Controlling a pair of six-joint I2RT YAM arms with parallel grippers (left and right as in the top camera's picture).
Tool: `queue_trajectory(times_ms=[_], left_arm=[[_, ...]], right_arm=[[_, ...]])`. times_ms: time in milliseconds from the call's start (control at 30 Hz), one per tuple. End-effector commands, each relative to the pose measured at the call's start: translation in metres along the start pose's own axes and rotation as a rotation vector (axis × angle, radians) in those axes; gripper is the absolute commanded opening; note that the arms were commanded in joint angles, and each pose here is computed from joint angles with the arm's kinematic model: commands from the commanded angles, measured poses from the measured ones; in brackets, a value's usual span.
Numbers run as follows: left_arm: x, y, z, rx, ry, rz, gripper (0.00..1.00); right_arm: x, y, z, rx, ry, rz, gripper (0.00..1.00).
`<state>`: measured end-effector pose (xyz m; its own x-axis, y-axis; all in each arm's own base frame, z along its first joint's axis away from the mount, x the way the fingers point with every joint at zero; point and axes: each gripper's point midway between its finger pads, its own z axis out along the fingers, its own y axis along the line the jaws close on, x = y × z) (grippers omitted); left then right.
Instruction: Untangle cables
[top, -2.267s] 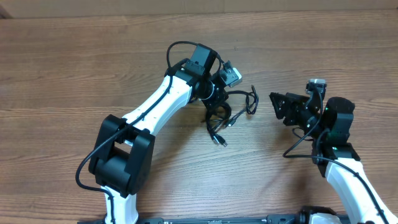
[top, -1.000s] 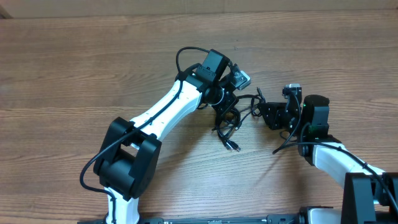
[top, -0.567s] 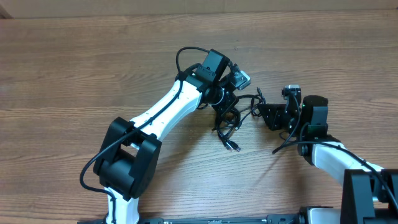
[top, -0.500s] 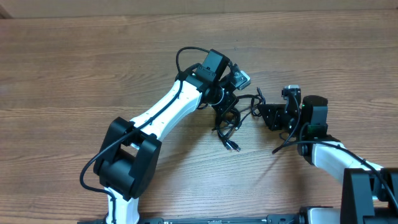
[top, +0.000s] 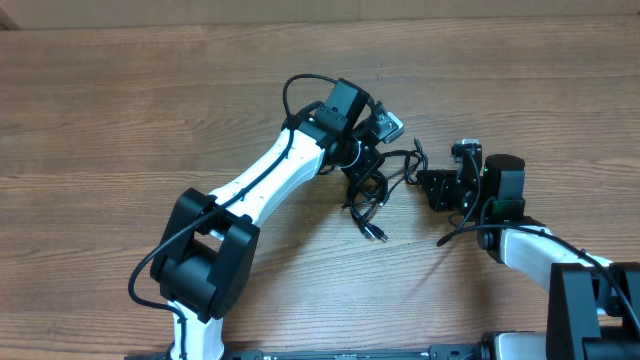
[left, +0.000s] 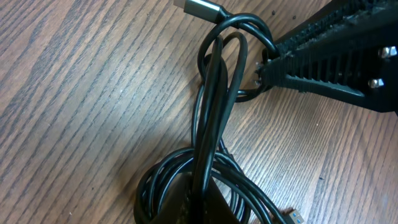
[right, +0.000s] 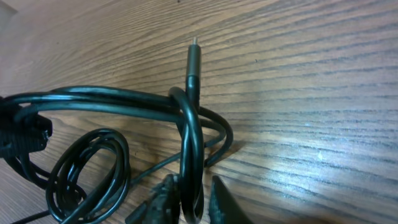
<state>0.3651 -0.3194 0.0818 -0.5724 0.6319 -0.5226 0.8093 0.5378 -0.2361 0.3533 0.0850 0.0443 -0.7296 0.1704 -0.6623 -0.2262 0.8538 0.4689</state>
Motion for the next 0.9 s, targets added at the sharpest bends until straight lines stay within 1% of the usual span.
queue_trajectory(times_ms=[0,33,100,267,433,600,867], left_arm=[[-0.004,0.000,-0.004,-0.003,-0.017,-0.004,0.04],[-0.004,0.000,-0.004,-0.003,-0.017,-0.004,0.04],[-0.004,0.000,-0.004,-0.003,-0.017,-0.005,0.04],[-0.004,0.000,-0.004,-0.004,-0.018,-0.004,0.04],[-0.004,0.003,-0.004,-0.014,-0.018,-0.020,0.04],[0.000,0.028,-0.008,-0.126,-0.010,-0.187,0.04],[0.004,0.046,-0.015,-0.149,-0.027,-0.336,0.04]], right_arm=[[-0.006,0.002,0.002,-0.003,-0.010,-0.016,0.11],[-0.006,0.002,0.002,-0.003,-0.010,-0.016,0.08],[-0.006,0.002,0.002,-0.003,-0.010,-0.016,0.04],[-0.006,0.003,0.002,-0.013,-0.009,-0.016,0.04],[-0.008,0.016,0.001,-0.087,-0.015,-0.029,0.04],[-0.009,0.026,0.000,-0.141,-0.017,-0.064,0.04],[-0.008,0.031,-0.001,-0.170,-0.013,-0.090,0.04]])
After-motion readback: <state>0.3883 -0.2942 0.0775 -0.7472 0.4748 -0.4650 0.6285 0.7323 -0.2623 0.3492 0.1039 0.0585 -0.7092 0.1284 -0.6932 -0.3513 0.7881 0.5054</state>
